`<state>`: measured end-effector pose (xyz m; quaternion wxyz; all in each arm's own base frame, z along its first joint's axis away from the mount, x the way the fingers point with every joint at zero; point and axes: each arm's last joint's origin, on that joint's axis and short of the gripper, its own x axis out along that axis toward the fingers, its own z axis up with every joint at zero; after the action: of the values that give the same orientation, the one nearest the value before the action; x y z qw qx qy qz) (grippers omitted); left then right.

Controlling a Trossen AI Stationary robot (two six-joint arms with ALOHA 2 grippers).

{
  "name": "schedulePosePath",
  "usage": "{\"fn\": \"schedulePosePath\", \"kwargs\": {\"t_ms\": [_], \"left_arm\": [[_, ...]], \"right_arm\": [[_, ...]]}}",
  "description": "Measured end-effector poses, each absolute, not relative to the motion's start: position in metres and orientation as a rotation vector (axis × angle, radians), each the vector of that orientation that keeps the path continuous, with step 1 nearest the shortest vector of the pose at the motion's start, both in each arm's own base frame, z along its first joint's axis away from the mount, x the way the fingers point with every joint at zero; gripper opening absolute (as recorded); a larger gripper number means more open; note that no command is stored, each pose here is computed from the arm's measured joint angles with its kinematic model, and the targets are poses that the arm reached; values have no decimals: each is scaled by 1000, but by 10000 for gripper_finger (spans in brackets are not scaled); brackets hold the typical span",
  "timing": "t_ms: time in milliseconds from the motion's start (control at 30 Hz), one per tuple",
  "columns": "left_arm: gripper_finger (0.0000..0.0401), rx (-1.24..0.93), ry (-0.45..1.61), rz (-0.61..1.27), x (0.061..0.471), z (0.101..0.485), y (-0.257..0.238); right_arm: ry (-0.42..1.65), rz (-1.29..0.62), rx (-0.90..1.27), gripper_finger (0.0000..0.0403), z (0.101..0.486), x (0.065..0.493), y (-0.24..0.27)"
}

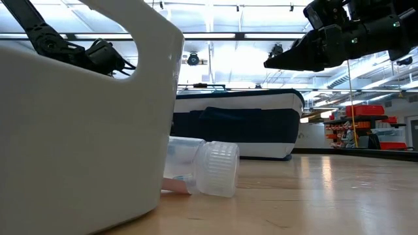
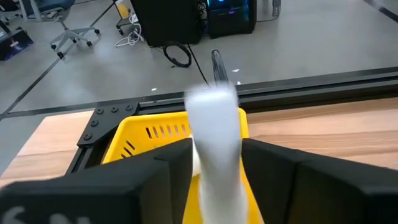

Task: Pick & place medical supplies in basket/bin
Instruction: Put the white rolled gauze into the yellow bin, then put the white pill bottle into the gray bin

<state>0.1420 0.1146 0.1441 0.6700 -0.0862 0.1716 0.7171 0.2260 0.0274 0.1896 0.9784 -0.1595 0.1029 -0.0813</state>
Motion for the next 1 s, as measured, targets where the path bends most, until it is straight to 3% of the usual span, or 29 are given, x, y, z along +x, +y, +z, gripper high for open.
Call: {"fn": "schedulePosePath", "kwargs": {"t_ms": [300,433,733,1000], "left_arm": [[179,-170,378,1622,143,146,115],[185,-139,311,1536,150,159,114],[180,109,53,1042,181,209,82],[180,187,-9,677,194,215,54]], "right_arm": [[209,-163,-325,172,189,226,27],[210,-169,-317,172,189,226,26],[345,-77,-278,172,200,246,27],[525,64,-257,175,198,289,35]]}}
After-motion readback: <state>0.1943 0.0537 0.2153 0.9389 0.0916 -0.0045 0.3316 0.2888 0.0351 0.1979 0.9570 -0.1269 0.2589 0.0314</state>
